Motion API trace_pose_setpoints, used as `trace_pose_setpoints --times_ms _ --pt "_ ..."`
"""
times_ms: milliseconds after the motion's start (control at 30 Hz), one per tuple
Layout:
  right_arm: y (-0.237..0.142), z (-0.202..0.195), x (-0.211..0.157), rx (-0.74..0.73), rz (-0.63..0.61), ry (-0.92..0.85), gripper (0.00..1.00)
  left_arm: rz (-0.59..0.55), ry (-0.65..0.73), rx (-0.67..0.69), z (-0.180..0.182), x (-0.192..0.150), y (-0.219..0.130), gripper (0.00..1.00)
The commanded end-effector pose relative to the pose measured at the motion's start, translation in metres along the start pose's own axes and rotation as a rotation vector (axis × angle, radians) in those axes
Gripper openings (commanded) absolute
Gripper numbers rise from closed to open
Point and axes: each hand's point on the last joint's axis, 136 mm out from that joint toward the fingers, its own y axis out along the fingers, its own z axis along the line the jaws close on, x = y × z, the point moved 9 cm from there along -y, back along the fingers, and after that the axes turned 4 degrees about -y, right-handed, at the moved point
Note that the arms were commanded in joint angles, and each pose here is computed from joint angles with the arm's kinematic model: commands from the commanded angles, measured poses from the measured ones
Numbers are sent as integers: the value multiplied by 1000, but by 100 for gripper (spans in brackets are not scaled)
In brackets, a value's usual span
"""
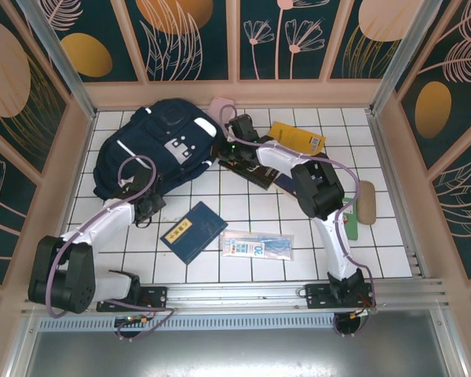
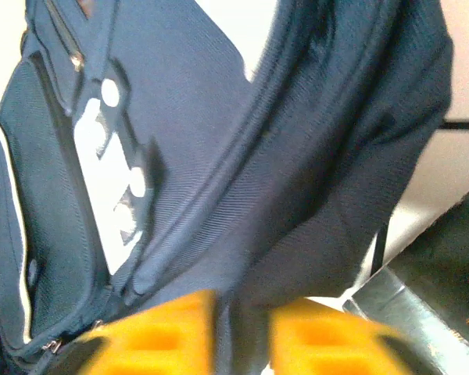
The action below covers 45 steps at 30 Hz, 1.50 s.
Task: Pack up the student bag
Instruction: Unzip the student bag at the top-center of the table.
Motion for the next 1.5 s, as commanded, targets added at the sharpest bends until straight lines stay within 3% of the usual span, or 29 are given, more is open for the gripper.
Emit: trace_pose_setpoints --times_ms 0,200,467,667,733,800,900,967,1167,1467 --pt "-21 5 29 -20 -90 -14 48 76 36 -182 -13 -5 -6 0" --pt "-28 11 0 -58 -28 84 66 132 116 -304 -43 -16 -10 0" --pt "-19 23 -60 -92 69 203 72 185 175 -340 -64 -34 -5 0" --pt "-2 29 -82 -27 135 270 69 199 200 -373 -74 -37 -9 0" --pt "4 32 -88 -3 153 282 64 201 205 -375 -75 -37 -10 0" --pt "8 37 -90 13 161 283 52 197 207 -357 -74 -36 -10 0" --pt "4 40 -86 -17 133 264 26 180 211 -285 -69 -35 -8 0" --pt "-4 41 -78 -62 95 244 2 170 216 -205 -63 -33 -4 0" --pt "-26 28 -50 -159 -2 210 0 102 238 58 -43 -23 1 0" --pt "-60 2 -6 -222 -91 185 0 2 110 259 8 13 -5 0"
